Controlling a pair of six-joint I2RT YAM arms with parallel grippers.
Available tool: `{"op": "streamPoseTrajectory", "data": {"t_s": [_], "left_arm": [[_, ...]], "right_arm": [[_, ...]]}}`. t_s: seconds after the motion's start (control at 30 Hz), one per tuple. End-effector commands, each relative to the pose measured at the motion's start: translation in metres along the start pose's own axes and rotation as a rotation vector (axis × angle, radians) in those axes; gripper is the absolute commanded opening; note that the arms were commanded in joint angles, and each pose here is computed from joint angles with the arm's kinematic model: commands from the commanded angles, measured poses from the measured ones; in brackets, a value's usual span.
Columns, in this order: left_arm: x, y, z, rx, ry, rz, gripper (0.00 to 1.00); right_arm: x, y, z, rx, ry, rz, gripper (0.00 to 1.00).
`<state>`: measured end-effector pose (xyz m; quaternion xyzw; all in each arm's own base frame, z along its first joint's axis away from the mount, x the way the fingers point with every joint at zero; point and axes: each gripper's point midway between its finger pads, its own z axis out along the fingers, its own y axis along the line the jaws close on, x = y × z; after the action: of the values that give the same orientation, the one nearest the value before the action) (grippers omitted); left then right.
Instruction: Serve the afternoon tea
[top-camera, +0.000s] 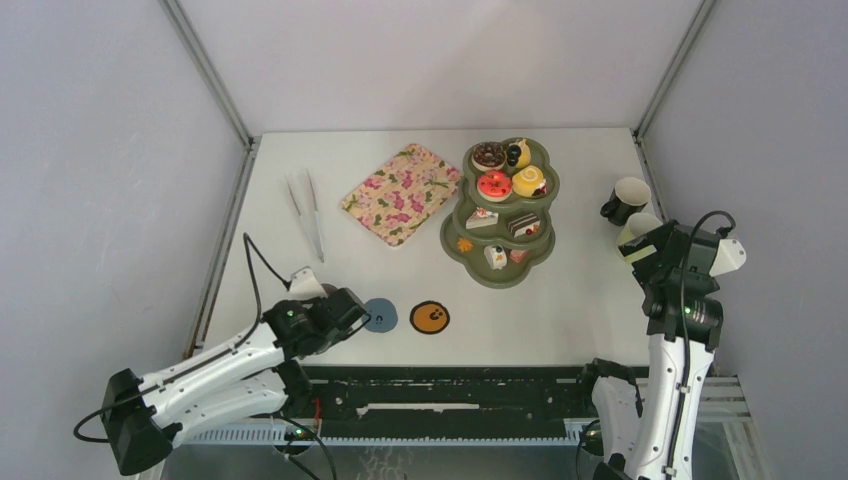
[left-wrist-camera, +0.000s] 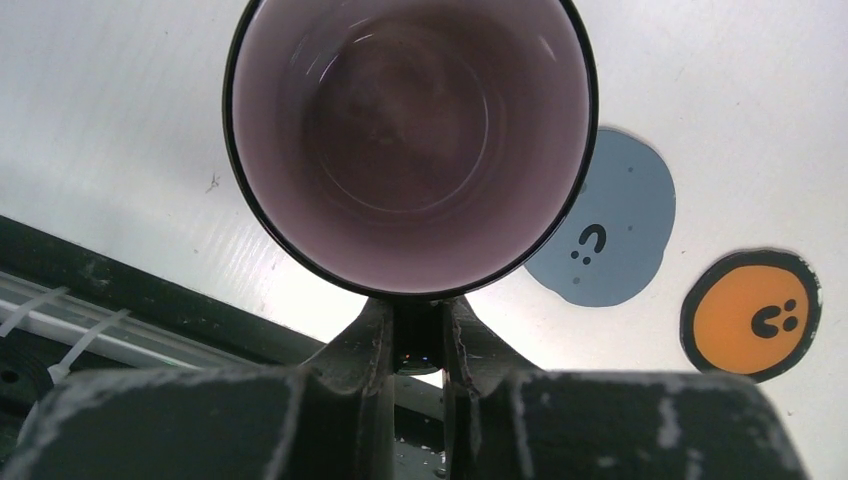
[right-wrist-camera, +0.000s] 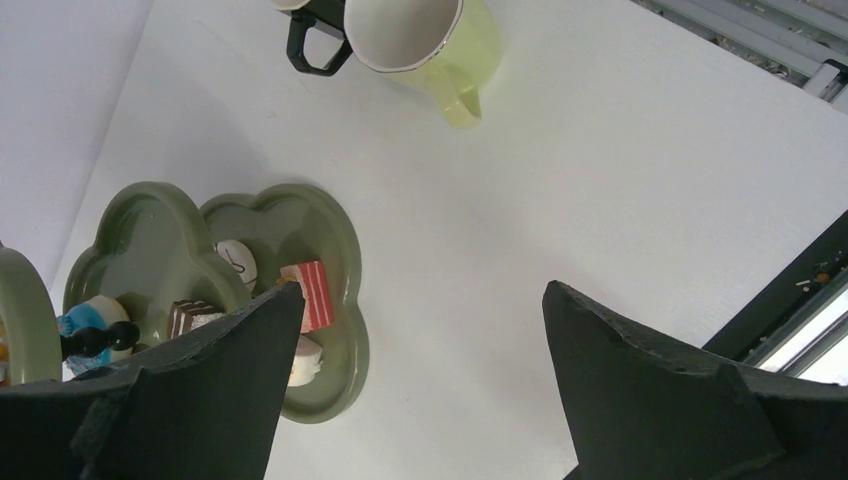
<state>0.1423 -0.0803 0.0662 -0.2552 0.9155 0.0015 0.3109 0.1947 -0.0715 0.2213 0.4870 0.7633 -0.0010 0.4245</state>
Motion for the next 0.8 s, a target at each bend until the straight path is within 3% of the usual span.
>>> {"op": "streamPoseTrajectory", "data": {"t_s": [0.0, 0.77], "left_arm": [[-0.006, -0.007, 0.002, 0.042, -0.033, -0.098, 0.0], [-0.03, 0.003, -0.015, -0.017, -0.093, -0.038, 0.0]], "right_arm": [[-0.005, 0.008, 0.001, -0.035, -0.018, -0.011, 0.97], [0.0, 0.009, 0.005, -0.04, 0.001, -0.001, 0.96]]}}
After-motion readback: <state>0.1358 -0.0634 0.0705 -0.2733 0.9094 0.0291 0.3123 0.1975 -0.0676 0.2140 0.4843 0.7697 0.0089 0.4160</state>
